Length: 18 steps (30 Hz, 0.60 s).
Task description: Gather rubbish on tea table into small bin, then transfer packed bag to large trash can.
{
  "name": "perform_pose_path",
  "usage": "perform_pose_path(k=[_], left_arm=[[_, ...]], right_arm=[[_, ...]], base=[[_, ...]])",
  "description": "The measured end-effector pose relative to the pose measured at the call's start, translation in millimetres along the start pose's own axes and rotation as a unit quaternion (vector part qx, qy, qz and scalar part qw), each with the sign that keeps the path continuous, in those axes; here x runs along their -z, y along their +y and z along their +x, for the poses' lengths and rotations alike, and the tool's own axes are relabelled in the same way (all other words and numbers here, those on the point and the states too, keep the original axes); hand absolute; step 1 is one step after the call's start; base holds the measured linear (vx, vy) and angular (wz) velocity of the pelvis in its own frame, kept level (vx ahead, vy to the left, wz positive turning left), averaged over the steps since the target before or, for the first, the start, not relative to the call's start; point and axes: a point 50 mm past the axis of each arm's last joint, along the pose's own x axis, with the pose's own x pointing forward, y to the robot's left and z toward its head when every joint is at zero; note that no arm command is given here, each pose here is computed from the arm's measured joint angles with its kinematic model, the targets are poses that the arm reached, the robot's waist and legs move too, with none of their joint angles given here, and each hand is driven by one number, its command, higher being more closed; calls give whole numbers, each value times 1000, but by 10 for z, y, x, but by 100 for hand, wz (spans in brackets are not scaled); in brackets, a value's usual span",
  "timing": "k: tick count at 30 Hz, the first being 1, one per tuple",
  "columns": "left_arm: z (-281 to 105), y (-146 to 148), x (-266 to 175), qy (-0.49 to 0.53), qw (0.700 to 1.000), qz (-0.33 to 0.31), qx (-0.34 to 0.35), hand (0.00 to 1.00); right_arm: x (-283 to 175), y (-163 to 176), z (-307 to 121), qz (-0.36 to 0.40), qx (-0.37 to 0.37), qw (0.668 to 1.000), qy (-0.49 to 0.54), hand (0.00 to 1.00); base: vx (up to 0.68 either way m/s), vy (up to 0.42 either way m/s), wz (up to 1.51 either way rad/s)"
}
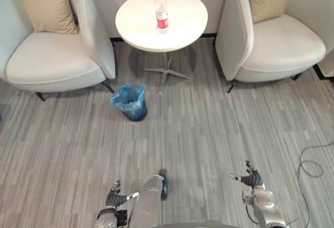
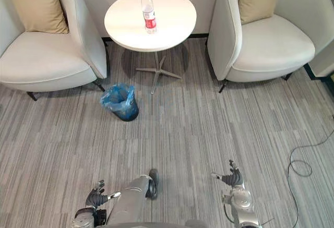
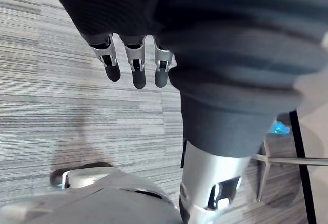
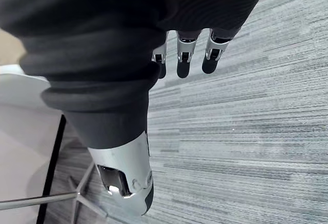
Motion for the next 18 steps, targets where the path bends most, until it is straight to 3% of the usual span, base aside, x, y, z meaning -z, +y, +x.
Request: perform_pose_path(k=[7, 13, 18], left_arm=[[89, -37, -146, -15, 1000, -3, -2, 0], [88, -186, -159, -14, 1000, -25, 10, 0], [63, -298, -150, -15, 999, -37, 21, 0]], right_arm=[[142, -79, -59, -7, 8, 1000, 24, 0], [-81, 21, -43, 17, 2, 1000, -25, 0], [-317, -76, 12, 24, 25, 997, -72, 0]], base=[[608, -119, 45], [577, -188, 12], [395, 42, -11]])
